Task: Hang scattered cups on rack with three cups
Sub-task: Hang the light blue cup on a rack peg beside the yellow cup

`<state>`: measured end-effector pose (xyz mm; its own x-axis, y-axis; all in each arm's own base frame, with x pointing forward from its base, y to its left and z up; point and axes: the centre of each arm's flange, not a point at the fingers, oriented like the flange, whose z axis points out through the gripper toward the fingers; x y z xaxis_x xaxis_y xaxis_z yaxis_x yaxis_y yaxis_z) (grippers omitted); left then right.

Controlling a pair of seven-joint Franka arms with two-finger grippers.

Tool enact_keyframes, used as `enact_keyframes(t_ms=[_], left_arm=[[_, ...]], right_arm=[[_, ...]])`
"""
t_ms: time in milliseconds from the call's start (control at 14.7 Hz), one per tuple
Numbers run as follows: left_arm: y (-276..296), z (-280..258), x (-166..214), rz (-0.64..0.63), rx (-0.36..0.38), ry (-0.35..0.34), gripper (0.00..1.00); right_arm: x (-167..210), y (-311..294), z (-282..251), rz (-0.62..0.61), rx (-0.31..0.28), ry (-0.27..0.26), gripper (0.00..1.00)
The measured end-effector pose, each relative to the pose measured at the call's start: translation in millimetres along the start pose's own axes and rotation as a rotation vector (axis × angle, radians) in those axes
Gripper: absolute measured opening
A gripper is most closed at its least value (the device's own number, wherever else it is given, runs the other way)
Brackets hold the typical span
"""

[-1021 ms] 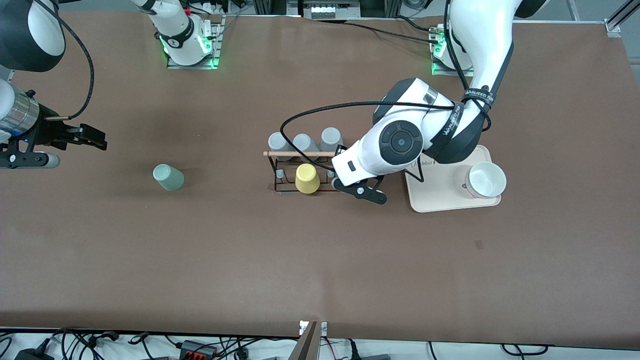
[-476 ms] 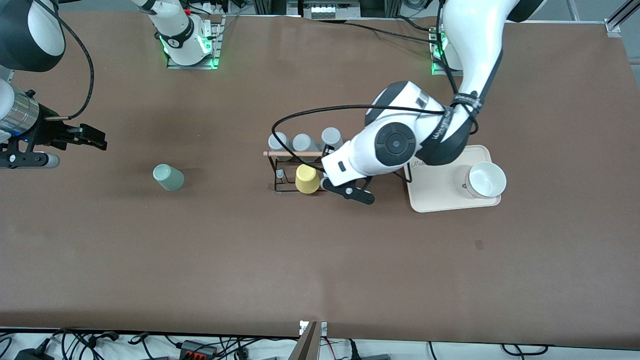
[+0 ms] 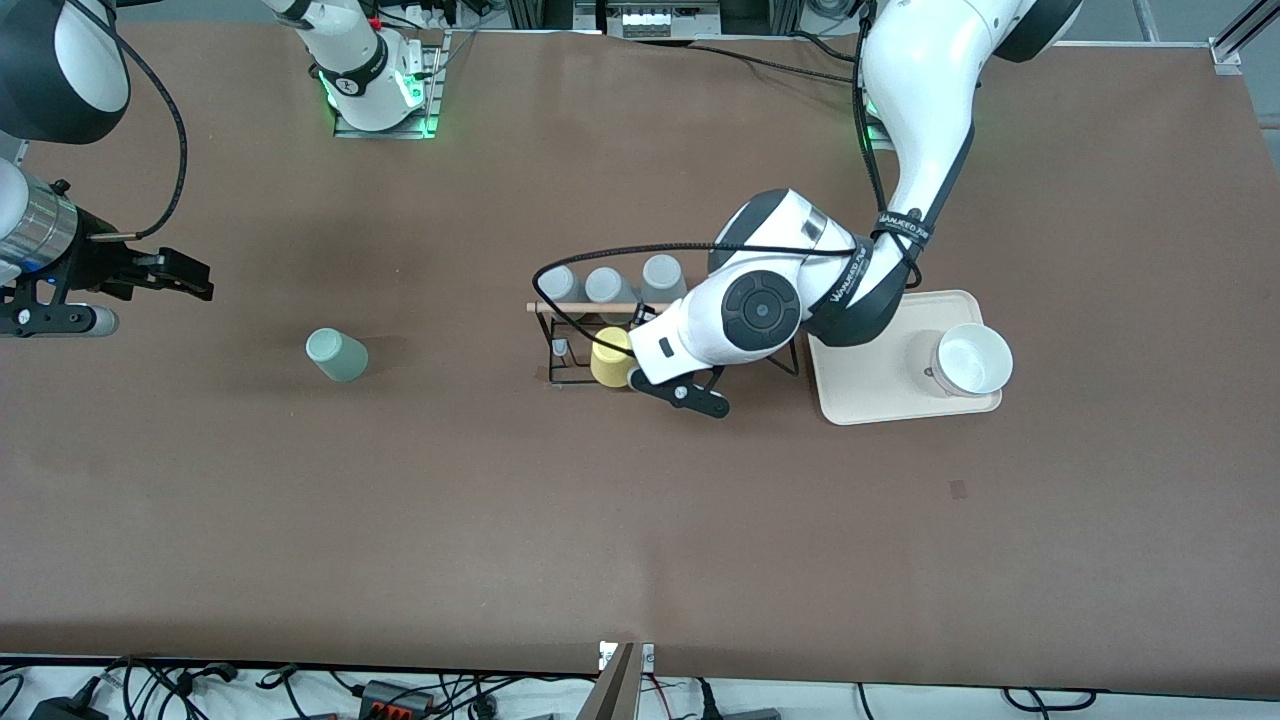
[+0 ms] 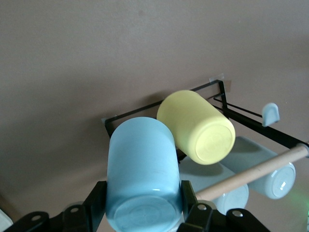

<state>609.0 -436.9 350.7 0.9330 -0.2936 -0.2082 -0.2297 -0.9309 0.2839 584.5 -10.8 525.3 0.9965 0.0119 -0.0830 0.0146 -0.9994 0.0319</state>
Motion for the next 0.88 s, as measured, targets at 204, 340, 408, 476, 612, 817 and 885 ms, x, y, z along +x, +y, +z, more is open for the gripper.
enact_keyframes(t_ms=[204, 340, 408, 476, 612, 817, 885], left_arm=[[-5.7, 17.7, 5.5, -0.009, 0.003, -0.015, 0.66], [-10.0, 31.9, 9.0, -0.016, 0.006, -0.030, 0.66], [-11.3, 36.3, 10.1, -0.018, 0.006, -0.035, 0.66], [-11.9, 37.6, 10.5, -0.019, 0.006, -0.035, 0.66], [-12.6, 29.9, 11.9, -0.020, 0.004, -0.023, 0.78], [-29.2, -17.0, 11.5, -0.057, 0.011, 0.011, 1.00], [-38.6, -44.8, 8.1, -0.074, 0.009, 0.029, 1.00]], right_arm=[[0.0, 0.2, 0.1, 0.000, 0.000, 0.000, 1.00], [0.1, 0.5, 0.4, 0.001, 0.000, -0.001, 1.00], [0.2, 0.6, 0.6, 0.001, 0.000, -0.001, 1.00], [0.3, 0.7, 0.8, 0.001, 0.000, -0.001, 1.00], [0.3, 1.2, 0.9, 0.002, 0.000, -0.002, 1.00], [0.3, 2.2, 1.0, 0.004, 0.000, -0.002, 1.00], [0.3, 2.3, 1.2, 0.004, 0.000, -0.002, 1.00]])
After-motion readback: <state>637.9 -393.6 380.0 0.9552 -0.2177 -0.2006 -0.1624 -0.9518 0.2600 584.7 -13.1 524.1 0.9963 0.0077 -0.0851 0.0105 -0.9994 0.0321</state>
